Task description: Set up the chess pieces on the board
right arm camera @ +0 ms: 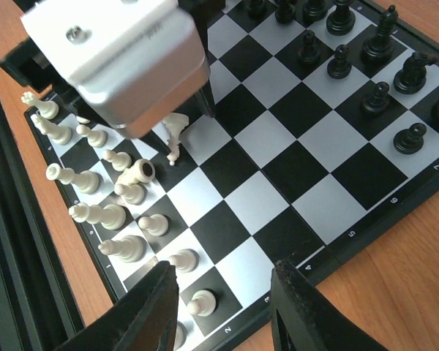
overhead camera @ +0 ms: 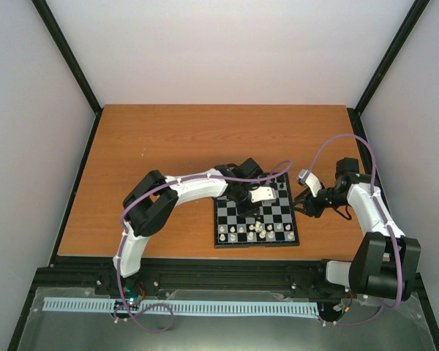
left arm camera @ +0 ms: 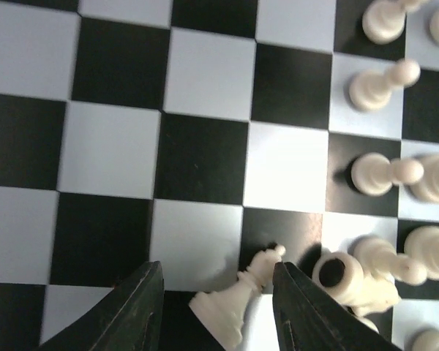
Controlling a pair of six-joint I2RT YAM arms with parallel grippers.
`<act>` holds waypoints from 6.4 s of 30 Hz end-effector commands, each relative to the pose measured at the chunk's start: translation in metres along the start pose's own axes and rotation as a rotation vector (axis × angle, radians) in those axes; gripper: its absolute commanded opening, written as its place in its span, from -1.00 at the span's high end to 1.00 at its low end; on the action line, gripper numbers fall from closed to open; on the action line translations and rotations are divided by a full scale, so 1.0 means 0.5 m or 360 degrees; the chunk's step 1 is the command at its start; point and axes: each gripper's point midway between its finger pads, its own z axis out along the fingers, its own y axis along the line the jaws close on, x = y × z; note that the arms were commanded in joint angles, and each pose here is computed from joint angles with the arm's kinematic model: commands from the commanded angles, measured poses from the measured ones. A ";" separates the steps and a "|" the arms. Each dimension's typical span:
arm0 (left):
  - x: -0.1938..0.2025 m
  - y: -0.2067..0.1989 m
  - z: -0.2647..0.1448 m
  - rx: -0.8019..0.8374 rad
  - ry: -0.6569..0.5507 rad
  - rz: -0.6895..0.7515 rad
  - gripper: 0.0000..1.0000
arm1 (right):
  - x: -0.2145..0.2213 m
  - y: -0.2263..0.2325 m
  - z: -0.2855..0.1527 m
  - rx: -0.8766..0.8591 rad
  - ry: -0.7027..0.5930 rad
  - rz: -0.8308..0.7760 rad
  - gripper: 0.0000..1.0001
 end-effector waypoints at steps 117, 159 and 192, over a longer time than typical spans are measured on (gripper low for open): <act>-0.033 0.162 -0.516 -0.0903 -0.0665 -0.1252 -0.43 | -0.152 0.062 0.093 -0.0188 0.0232 -0.0043 0.82; 0.119 0.231 -0.700 -0.1484 -0.0814 -0.1415 -0.99 | -0.007 0.291 0.268 -0.0080 0.1214 -0.1148 0.77; 0.105 0.225 -0.676 -0.1373 -0.0808 -0.1376 -0.99 | -0.096 0.196 0.161 0.0001 0.0914 -0.1213 0.50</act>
